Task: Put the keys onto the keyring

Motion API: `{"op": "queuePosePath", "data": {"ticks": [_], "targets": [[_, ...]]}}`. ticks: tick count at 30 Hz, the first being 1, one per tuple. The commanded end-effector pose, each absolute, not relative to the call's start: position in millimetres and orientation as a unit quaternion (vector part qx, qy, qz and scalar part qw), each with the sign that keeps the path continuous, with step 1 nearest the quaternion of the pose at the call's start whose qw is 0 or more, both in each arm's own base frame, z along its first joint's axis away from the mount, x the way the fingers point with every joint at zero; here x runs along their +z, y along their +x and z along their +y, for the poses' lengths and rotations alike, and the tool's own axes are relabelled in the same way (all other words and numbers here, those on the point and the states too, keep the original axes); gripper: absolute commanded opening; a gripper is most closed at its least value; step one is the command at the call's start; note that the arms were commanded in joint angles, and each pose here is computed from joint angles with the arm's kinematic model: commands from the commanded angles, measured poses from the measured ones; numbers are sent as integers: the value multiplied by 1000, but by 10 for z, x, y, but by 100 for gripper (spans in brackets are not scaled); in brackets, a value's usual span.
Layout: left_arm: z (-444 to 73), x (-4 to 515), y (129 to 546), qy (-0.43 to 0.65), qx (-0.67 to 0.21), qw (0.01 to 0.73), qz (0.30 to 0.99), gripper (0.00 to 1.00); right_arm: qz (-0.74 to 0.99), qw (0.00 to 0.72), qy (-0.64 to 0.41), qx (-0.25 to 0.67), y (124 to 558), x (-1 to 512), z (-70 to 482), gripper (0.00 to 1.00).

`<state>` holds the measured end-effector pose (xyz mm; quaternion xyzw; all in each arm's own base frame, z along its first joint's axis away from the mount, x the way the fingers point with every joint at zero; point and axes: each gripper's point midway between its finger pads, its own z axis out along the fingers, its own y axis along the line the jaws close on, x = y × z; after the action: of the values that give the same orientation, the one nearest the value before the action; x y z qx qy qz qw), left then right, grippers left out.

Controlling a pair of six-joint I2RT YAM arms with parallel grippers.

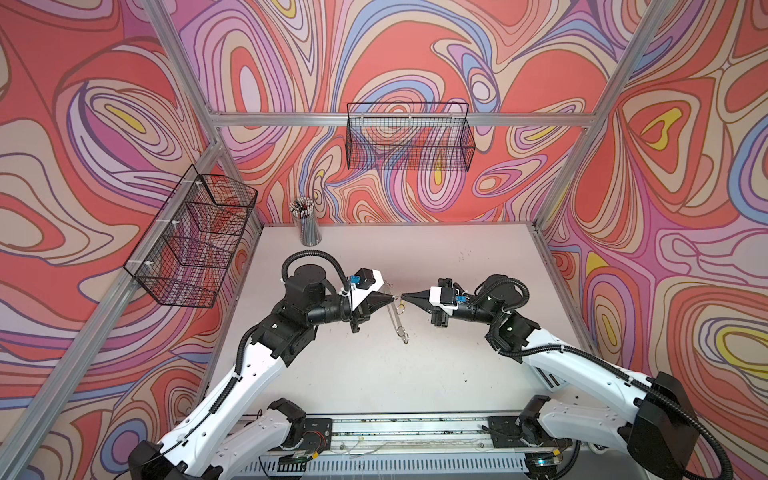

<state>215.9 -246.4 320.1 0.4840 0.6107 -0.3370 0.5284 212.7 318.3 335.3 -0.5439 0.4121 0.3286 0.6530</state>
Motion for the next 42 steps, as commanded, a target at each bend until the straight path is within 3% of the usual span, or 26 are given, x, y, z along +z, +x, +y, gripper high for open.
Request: {"op": "queuePosePath", "data": {"ticks": [1, 17, 42], "targets": [[-2423, 3253, 2147, 514, -292, 566, 575, 0, 415, 664, -553, 286, 2149, 3294, 3120, 0], [-2515, 3006, 2108, 628, -108, 611, 469, 0, 352, 665, -640, 155, 2015, 3107, 2969, 0], [-2573, 3055, 1910, 618, -173, 616, 457, 0, 319, 642, -677, 167, 1899, 3011, 3111, 0]]}}
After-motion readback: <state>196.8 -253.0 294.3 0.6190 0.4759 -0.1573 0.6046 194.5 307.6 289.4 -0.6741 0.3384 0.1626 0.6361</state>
